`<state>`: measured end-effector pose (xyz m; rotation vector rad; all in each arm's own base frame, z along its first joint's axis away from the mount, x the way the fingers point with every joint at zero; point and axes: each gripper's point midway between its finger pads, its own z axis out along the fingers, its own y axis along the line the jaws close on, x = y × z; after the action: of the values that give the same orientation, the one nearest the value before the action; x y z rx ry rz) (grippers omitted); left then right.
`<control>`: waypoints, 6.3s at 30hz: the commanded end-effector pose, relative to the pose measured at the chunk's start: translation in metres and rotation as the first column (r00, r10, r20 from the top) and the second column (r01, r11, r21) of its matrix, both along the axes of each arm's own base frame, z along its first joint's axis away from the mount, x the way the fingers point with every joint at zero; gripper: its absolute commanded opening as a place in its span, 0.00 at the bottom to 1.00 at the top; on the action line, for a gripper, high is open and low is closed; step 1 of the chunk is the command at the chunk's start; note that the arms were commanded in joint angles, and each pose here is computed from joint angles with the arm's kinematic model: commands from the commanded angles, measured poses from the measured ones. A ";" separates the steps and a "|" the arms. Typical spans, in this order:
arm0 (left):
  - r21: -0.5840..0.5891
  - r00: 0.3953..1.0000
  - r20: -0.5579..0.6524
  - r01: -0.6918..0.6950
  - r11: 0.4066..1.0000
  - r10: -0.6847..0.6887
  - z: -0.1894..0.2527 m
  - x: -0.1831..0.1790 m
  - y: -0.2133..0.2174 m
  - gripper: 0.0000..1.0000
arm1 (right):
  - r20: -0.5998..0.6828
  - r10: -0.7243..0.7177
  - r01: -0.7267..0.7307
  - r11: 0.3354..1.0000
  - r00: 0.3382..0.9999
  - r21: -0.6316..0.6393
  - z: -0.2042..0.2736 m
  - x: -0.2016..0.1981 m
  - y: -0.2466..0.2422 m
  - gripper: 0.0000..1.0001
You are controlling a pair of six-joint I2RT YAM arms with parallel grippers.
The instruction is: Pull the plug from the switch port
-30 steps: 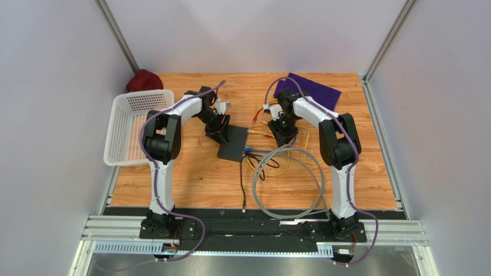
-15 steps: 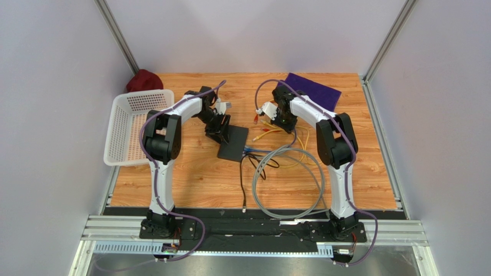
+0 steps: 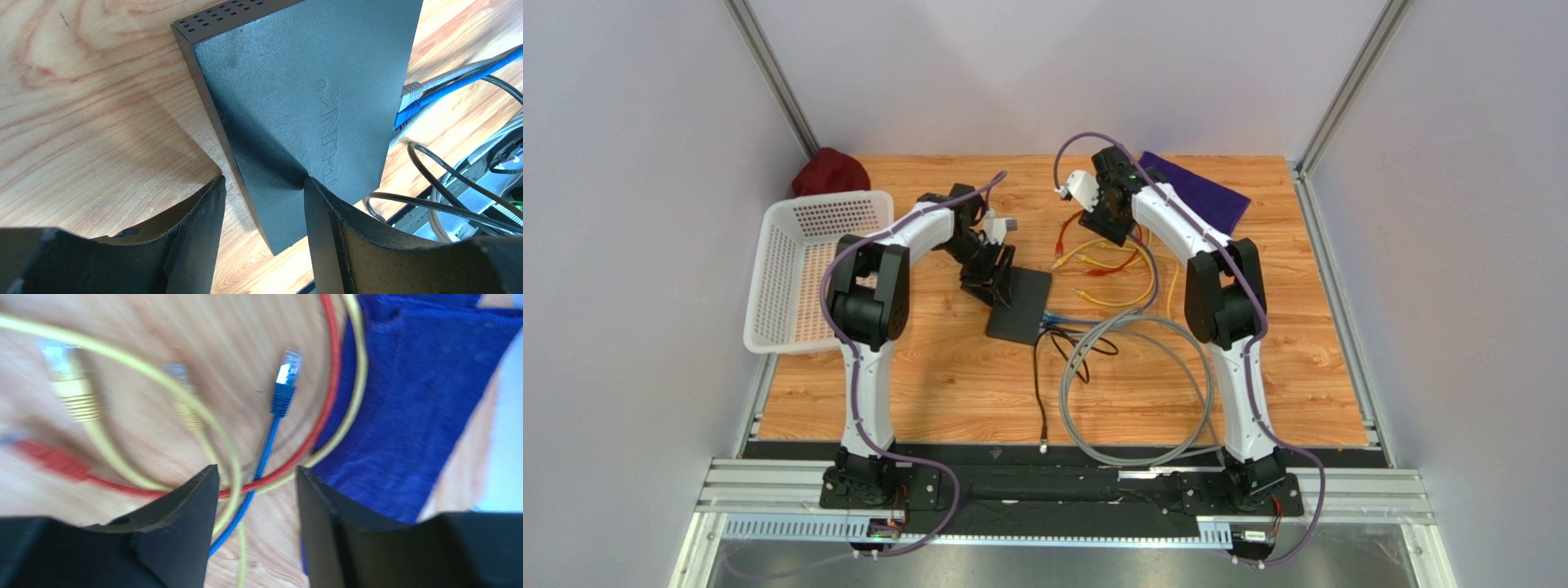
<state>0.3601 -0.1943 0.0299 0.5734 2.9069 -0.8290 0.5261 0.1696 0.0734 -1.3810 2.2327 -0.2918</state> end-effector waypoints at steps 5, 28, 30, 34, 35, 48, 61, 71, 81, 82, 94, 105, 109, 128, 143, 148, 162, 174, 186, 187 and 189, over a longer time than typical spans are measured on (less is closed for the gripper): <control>0.023 0.998 0.035 0.048 0.999 -0.048 -0.005 0.000 -0.001 0.60 | -0.353 0.154 0.057 0.852 0.923 0.520 0.051 -0.105 0.082 0.55; 0.106 0.995 0.002 0.097 0.990 -0.098 -0.013 -0.025 0.001 0.61 | -0.758 0.350 0.449 0.642 0.550 0.622 -0.027 -0.164 0.141 0.60; 0.085 0.994 -0.004 0.113 0.990 -0.113 -0.012 -0.027 -0.002 0.61 | -0.748 0.362 0.417 0.657 0.557 0.628 -0.034 -0.166 0.147 0.59; 0.066 0.993 -0.022 0.115 0.991 -0.114 -0.013 -0.030 -0.005 0.61 | -0.746 0.363 0.383 0.686 0.557 0.619 -0.045 -0.169 0.152 0.59; 0.064 0.993 -0.027 0.114 0.991 -0.112 -0.015 -0.030 -0.005 0.60 | -0.751 0.359 0.383 0.691 0.554 0.613 -0.047 -0.171 0.152 0.58; 0.005 0.994 -0.092 0.057 0.998 -0.057 -0.027 -0.027 0.001 0.61 | -0.782 0.322 0.388 0.728 0.534 0.565 -0.074 -0.177 0.147 0.47; 0.004 0.994 -0.089 0.071 0.997 -0.070 -0.028 -0.027 0.001 0.60 | -0.800 0.297 0.424 0.723 0.521 0.545 -0.092 -0.171 0.152 0.33; 0.011 0.993 -0.084 0.084 0.996 -0.082 -0.029 -0.027 -0.001 0.60 | -0.813 0.260 0.444 0.731 0.522 0.518 -0.100 -0.166 0.153 0.15; 0.017 0.992 -0.078 0.096 0.995 -0.095 -0.029 -0.027 -0.002 0.60 | -0.808 0.222 0.420 0.762 0.546 0.493 -0.101 -0.168 0.147 0.00; 0.026 0.993 -0.075 0.098 0.995 -0.095 -0.029 -0.027 -0.001 0.60 | -0.811 0.214 0.418 0.770 0.544 0.483 -0.103 -0.170 0.144 0.00; 0.024 0.991 -0.066 0.116 0.993 -0.114 -0.030 -0.023 -0.005 0.56 | -0.830 0.192 0.413 0.795 0.523 0.444 -0.103 -0.181 0.125 0.00; 0.034 0.989 -0.052 0.137 0.990 -0.135 -0.030 -0.024 -0.006 0.57 | -0.824 0.139 0.421 0.805 0.549 0.417 -0.101 -0.176 0.116 0.00; 0.043 0.988 -0.046 0.146 0.988 -0.144 -0.030 -0.025 -0.004 0.57 | -0.811 0.209 0.410 0.777 0.547 0.477 -0.087 -0.172 0.124 0.00; 0.057 0.987 -0.031 0.159 0.986 -0.157 -0.030 -0.024 -0.002 0.57 | -0.827 0.191 0.419 0.788 0.529 0.451 -0.089 -0.180 0.118 0.00; 0.046 0.988 -0.023 0.156 0.987 -0.155 -0.028 -0.019 -0.006 0.56 | -0.601 0.248 0.176 0.811 0.759 0.557 -0.004 -0.126 0.085 0.00; 0.049 0.985 -0.013 0.170 0.984 -0.169 -0.027 -0.019 -0.009 0.56 | -0.487 0.153 0.144 0.842 0.860 0.519 0.000 -0.088 0.078 0.00; 0.053 0.984 0.006 0.177 0.983 -0.178 -0.021 -0.021 -0.009 0.56 | -0.079 -0.115 0.139 0.817 0.990 0.559 0.040 0.036 0.074 0.00; 0.044 0.984 0.010 0.176 0.983 -0.177 -0.016 -0.023 -0.009 0.56 | 0.340 -0.398 0.106 0.767 0.852 0.633 0.123 0.128 0.060 0.28; 0.015 0.986 0.000 0.165 0.986 -0.165 -0.016 -0.021 -0.015 0.57 | 0.030 -0.354 0.263 0.746 0.935 0.612 0.091 0.042 0.058 0.71; 0.014 0.986 -0.002 0.165 0.986 -0.165 -0.017 -0.021 -0.015 0.56 | -0.065 -0.327 0.296 0.733 0.943 0.612 0.073 0.022 0.064 0.70; 0.011 0.986 -0.003 0.164 0.986 -0.164 -0.017 -0.020 -0.016 0.56 | -0.152 -0.303 0.331 0.725 0.941 0.604 0.071 -0.007 0.066 0.68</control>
<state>0.3415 -0.2072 0.0286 0.7459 2.9041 -0.8674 0.5737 0.2203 0.0941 -0.6677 2.2426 0.1417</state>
